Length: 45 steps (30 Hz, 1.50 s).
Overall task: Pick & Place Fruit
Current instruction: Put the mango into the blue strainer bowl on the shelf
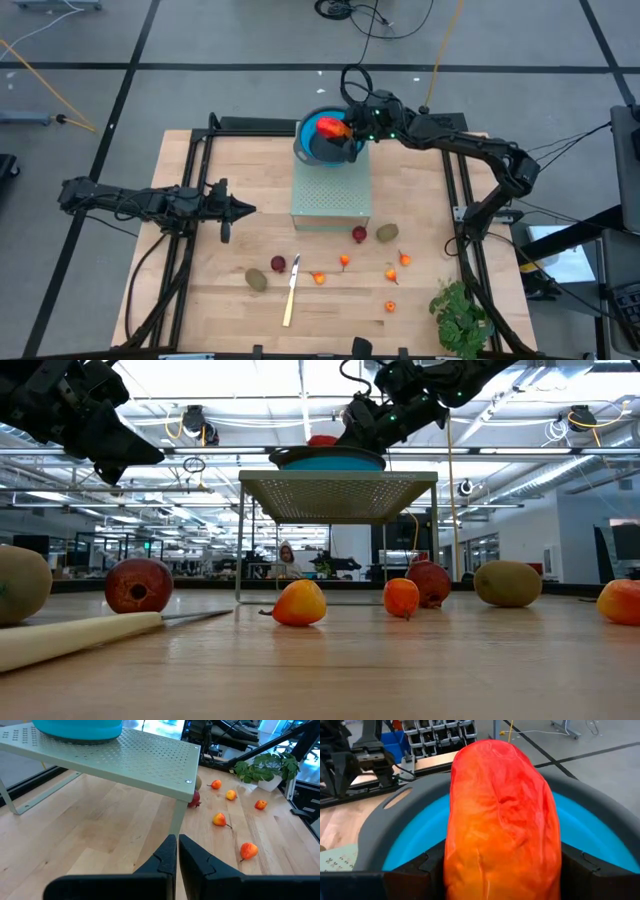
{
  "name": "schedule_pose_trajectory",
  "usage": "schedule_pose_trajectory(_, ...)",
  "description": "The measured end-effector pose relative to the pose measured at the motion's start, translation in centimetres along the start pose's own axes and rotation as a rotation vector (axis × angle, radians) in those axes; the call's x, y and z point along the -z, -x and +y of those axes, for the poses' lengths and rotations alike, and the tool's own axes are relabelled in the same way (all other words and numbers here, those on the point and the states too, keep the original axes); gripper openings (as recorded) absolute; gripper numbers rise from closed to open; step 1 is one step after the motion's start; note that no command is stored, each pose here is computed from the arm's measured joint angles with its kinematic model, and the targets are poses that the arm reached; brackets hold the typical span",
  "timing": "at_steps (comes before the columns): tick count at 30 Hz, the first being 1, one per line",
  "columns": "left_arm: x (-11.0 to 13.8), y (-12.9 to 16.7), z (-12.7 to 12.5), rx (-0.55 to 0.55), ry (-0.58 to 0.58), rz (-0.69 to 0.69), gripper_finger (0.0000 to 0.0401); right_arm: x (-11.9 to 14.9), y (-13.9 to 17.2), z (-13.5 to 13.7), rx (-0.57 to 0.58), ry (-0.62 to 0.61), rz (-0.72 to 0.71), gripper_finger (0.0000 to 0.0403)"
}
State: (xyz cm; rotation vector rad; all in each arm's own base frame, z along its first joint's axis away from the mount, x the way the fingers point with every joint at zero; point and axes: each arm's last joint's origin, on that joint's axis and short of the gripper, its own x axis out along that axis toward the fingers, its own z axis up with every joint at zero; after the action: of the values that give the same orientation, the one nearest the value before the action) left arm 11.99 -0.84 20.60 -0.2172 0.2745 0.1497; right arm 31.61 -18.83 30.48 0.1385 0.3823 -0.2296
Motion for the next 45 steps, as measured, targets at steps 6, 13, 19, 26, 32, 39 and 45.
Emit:
schedule_pose_trajectory(6, -0.01, 0.00, 0.00, 0.000, 0.019, -0.001, 0.0017, 0.02, 0.09, -0.15, -0.037, -0.025, -0.001, 0.0235)
schedule_pose_trajectory(13, -0.01, 0.00, 0.00, -0.001, 0.027, -0.001, 0.0017, 0.29, 0.09, -0.11, -0.043, -0.035, 0.026, 0.0236)
schedule_pose_trajectory(19, -0.01, 0.00, 0.00, -0.001, 0.027, -0.001, 0.0017, 0.37, 0.07, -0.06, -0.044, -0.024, 0.034, 0.0250)
schedule_pose_trajectory(26, -0.01, 0.00, 0.00, -0.001, 0.027, -0.001, 0.0017, 0.48, 0.08, -0.05, -0.045, -0.022, 0.044, 0.0267)
schedule_pose_trajectory(32, -0.01, 0.00, 0.00, 0.000, 0.026, -0.001, 0.0017, 0.48, 0.07, -0.04, -0.045, -0.019, 0.044, 0.0269)
schedule_pose_trajectory(39, -0.01, 0.00, 0.00, 0.000, 0.026, -0.001, 0.0017, 0.48, 0.07, -0.04, -0.045, -0.019, 0.044, 0.0270)
schedule_pose_trajectory(45, 0.00, 0.00, 0.00, -0.001, 0.026, -0.001, 0.0017, 0.48, 0.07, -0.04, -0.045, -0.018, 0.044, 0.0270)
